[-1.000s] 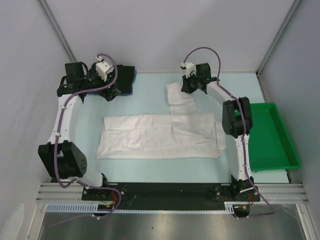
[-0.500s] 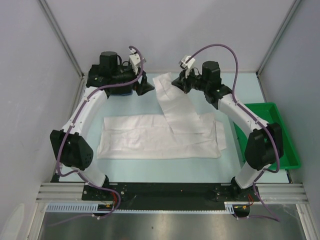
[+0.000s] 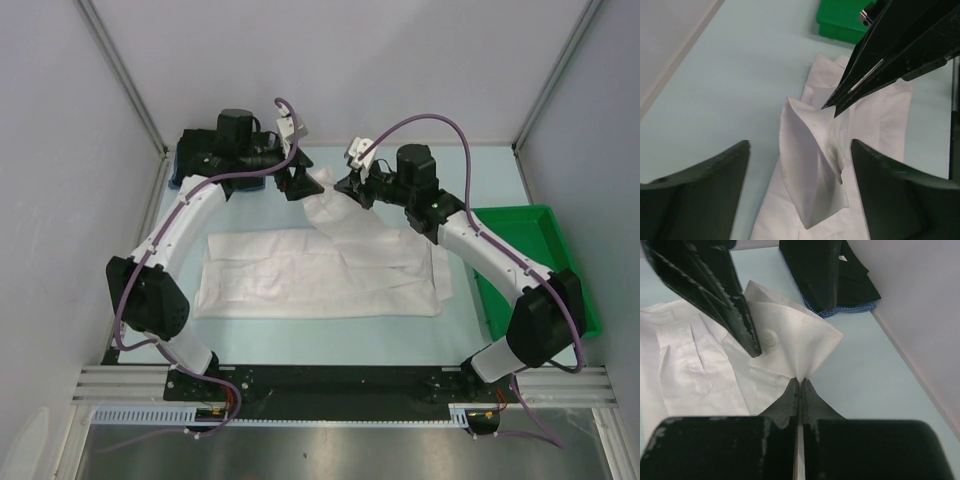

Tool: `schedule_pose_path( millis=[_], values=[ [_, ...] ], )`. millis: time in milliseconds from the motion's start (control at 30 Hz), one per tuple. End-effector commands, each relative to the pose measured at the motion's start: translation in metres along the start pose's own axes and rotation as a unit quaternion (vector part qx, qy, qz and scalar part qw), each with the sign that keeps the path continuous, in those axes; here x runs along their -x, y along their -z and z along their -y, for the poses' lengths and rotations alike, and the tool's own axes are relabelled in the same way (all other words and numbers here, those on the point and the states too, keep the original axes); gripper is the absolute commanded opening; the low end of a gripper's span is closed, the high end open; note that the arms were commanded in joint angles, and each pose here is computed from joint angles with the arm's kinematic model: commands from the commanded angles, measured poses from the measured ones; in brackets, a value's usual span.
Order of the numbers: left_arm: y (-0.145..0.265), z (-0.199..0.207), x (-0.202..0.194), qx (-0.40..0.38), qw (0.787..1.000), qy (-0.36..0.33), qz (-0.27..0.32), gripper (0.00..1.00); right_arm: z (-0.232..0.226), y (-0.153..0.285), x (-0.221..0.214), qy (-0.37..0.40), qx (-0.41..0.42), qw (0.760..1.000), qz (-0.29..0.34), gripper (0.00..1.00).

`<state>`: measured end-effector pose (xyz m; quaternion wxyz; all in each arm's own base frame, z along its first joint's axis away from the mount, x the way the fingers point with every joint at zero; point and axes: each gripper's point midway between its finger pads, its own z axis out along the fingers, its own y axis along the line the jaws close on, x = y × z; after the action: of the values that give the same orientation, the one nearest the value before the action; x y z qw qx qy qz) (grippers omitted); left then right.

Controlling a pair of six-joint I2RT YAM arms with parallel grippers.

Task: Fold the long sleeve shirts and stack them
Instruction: Fold the shirt

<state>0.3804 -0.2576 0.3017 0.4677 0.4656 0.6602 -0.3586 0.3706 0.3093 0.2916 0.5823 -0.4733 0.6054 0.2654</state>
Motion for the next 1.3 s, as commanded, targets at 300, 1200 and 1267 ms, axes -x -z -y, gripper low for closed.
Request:
schedule_pose_path(
  millis=[300,1200,1267],
  values=[
    [0.018,0.083,0.023,-0.122,0.991,-0.035,0.038,0.00,-0.016,0.050,0.024,0.041,-0.055,0.998,0.001,0.33],
    [0.035,0.322,0.003,-0.364,0.908,-0.205,0.008,0.00,0.041,0.125,-0.181,-0.401,-0.038,0.902,-0.158,0.49],
    [0.027,0.318,0.002,-0.356,0.918,-0.176,-0.004,0.00,0.037,0.123,-0.198,-0.410,-0.041,0.894,-0.176,0.49]
  ],
)
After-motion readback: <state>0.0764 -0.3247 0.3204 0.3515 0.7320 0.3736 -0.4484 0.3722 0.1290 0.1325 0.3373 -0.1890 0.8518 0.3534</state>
